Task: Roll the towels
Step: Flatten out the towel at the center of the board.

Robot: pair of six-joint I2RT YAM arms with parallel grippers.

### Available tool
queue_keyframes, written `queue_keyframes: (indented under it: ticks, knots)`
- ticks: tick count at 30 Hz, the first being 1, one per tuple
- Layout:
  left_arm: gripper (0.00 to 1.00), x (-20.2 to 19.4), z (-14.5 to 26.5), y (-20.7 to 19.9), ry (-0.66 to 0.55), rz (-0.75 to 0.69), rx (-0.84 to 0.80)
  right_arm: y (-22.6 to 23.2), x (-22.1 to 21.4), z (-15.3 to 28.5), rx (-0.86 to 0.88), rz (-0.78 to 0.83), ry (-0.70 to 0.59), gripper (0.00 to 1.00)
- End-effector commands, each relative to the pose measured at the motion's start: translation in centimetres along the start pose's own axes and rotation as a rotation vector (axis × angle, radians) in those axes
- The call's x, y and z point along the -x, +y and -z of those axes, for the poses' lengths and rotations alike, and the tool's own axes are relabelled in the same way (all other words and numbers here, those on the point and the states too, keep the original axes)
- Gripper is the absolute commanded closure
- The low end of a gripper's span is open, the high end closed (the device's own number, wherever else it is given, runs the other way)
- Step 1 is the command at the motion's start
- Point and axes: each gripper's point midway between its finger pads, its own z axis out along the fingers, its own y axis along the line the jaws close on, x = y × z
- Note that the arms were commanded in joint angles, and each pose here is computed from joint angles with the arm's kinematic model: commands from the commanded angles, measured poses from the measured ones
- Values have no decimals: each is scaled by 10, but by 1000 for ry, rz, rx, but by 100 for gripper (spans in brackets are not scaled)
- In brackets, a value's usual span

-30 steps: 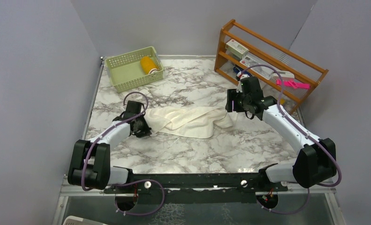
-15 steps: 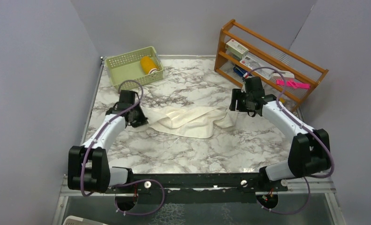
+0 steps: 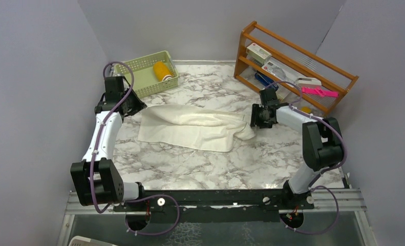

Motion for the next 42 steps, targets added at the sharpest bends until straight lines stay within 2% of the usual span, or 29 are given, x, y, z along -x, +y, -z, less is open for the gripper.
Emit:
queue_keyframes:
  ticks: [1,14,20,23,28,30,33,35,39,42]
  knots:
    - [100,-7,-1,2,32,-15,-13,-8,14,-10,-56,-7,-52,51]
    - [100,-1,-4,3,29,-45,-11,-6,37,-28,-70,26,-95,52]
    - [100,0,-4,5,30,-50,-8,-12,38,-33,-99,61,-99,60]
    - [100,2,-4,5,29,-50,-9,-13,37,-35,-102,67,-96,67]
    - [100,8,-4,8,26,-51,-8,-12,39,-40,-100,74,-100,97]
    - [100,15,-3,9,15,-50,-10,-10,46,-37,-93,78,-118,99]
    - [100,36,7,7,-20,-36,-24,-1,75,-8,-62,77,-220,99]
    - [100,55,19,-3,-62,-38,-37,7,106,27,-39,76,-322,99]
    - [100,99,57,-29,-198,-11,-91,20,165,119,0,74,-538,99]
    - [100,125,92,-52,-281,3,-157,30,193,189,52,77,-686,99]
